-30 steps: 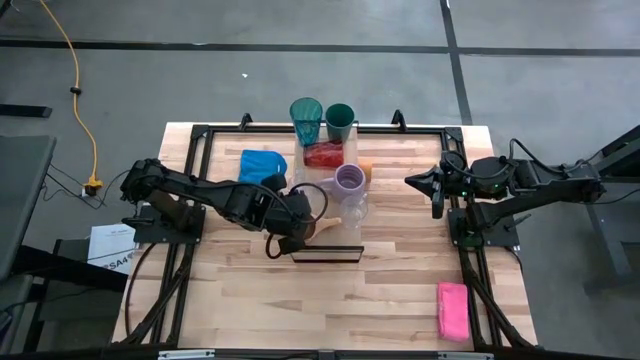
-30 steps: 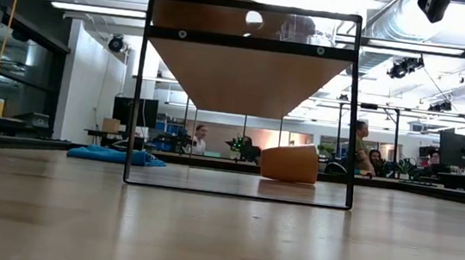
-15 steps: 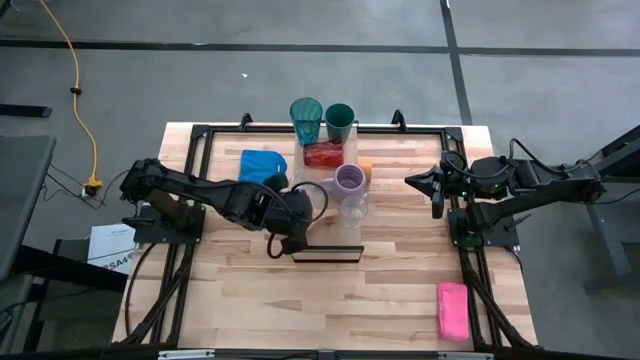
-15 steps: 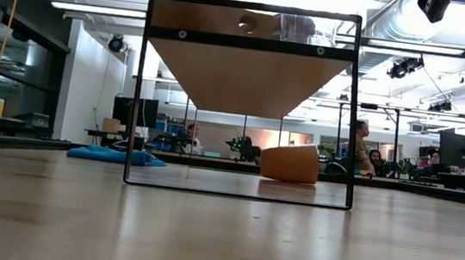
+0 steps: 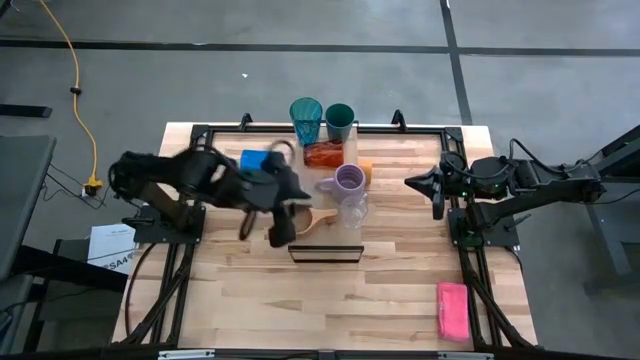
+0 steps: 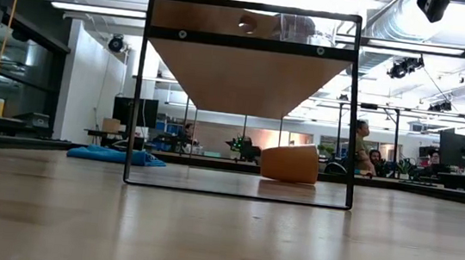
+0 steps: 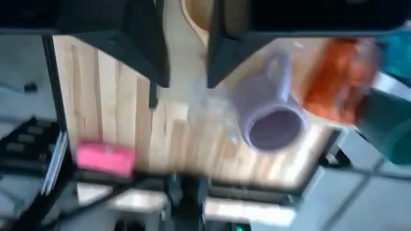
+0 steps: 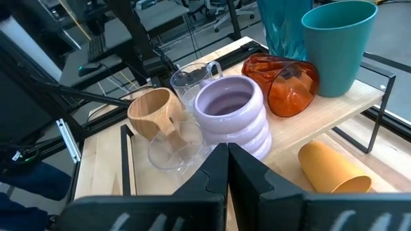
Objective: Stack small to large cups/mugs on shelf
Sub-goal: Remove the orange cup from the shelf
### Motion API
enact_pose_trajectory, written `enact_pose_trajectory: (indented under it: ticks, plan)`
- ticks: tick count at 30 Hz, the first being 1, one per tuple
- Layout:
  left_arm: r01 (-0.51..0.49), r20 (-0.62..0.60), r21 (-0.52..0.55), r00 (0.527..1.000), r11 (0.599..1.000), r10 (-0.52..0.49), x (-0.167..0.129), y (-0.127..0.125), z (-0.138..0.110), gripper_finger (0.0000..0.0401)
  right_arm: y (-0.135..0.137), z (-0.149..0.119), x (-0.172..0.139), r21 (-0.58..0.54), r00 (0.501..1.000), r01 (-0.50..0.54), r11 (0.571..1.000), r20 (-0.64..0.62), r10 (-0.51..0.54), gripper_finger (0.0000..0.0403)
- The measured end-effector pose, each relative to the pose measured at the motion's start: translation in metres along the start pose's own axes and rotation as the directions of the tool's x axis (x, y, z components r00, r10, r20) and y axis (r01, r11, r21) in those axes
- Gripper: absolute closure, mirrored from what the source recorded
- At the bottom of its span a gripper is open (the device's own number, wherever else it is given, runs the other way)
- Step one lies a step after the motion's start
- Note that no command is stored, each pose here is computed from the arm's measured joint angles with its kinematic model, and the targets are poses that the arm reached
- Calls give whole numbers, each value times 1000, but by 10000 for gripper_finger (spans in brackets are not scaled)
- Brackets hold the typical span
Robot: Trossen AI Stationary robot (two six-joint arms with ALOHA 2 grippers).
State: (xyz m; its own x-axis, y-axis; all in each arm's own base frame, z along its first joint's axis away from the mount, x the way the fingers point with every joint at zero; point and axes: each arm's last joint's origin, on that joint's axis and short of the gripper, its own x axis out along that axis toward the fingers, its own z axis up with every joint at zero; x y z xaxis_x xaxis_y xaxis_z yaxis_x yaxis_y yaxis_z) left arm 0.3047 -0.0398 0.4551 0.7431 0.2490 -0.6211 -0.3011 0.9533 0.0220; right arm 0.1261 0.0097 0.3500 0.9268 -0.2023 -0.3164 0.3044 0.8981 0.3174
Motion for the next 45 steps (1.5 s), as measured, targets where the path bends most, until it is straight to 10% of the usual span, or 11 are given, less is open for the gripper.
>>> enact_pose_trajectory:
  ticks: [4, 16, 26, 39, 45]
  plan:
    - [-84, 80, -56, 993, 995, 88, -20, 23, -3, 389, 0, 0, 0, 0, 1000, -12, 1000, -7, 12, 403]
    - [43, 344, -313, 936, 949, 71, -12, 97, -82, 400, 7, 18, 34, 242, 990, -1, 970, 135, -33, 403]
    - [114, 389, -356, 921, 928, 35, -11, 141, -89, 401, -15, 79, 95, 464, 989, 150, 873, -81, -127, 395]
    - [141, 384, -368, 923, 919, 12, -16, 146, -88, 401, -69, 79, 179, 506, 918, 301, 808, -383, -102, 189]
    - [147, 387, -379, 922, 914, 12, -16, 146, -88, 401, -86, 80, 190, 532, 924, 305, 790, -366, -110, 172]
